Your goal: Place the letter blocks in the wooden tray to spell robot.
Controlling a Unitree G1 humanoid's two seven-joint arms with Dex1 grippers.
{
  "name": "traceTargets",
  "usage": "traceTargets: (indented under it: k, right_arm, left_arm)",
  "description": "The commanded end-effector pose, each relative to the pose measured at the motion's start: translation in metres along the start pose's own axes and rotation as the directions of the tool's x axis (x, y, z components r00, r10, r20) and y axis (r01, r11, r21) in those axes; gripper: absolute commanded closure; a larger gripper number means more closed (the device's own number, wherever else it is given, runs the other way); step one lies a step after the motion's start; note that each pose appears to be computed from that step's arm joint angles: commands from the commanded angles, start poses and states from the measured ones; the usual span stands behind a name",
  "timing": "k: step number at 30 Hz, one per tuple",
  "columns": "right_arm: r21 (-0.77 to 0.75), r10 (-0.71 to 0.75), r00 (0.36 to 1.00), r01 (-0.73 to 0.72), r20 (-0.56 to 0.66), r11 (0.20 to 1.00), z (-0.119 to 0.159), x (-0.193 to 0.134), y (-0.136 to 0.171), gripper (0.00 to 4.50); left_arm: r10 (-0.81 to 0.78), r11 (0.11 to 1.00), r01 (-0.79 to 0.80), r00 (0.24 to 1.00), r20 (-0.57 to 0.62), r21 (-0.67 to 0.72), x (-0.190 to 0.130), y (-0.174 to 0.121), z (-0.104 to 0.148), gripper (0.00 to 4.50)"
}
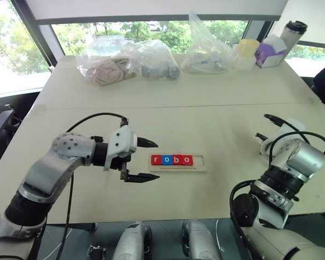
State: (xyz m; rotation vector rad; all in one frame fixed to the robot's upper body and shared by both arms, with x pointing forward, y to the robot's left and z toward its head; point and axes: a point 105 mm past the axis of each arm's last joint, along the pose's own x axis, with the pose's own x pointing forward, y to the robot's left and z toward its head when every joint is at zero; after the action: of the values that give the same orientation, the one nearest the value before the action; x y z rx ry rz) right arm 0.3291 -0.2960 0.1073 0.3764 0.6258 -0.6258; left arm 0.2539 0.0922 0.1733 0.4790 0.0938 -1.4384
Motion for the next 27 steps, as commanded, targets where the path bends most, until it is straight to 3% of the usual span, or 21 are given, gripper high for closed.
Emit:
traceTargets:
  k: [1,7,11,14,20,27]
  right_arm:
    - [-0.018,0.052,0.998,-0.052,-0.026,0.998,-0.005,-0.005,0.007,4.46]
    - [-0.153,0.203,0.979,-0.196,0.027,0.968,0.001,-0.033,0.028,4.46]
    - [-0.182,0.192,0.981,-0.183,0.033,0.966,-0.004,-0.033,0.019,4.46]
    - [-0.172,0.144,0.989,-0.135,0.043,0.976,-0.003,-0.031,0.008,3.13]
    - [-0.207,0.149,0.981,-0.121,0.126,0.971,0.021,-0.042,0.011,0.02]
    - [-0.239,0.103,0.989,-0.075,0.109,0.968,0.035,-0.033,-0.013,0.02]
  left_arm:
    - [0.001,0.999,-0.002,1.000,0.021,0.038,-0.001,0.000,0.010,0.00]
    - [-0.003,0.999,0.002,1.000,0.021,0.041,0.000,0.002,0.009,0.00]
    - [-0.008,0.999,0.006,1.000,0.028,0.044,0.003,0.002,0.010,0.00]
    - [-0.008,0.999,0.007,1.000,0.030,0.045,0.003,0.002,0.010,0.00]
    - [-0.009,0.999,0.008,0.999,0.032,0.042,0.003,0.001,0.010,0.00]
    - [-0.017,1.000,0.016,0.999,0.043,0.024,0.006,-0.006,0.008,0.00]
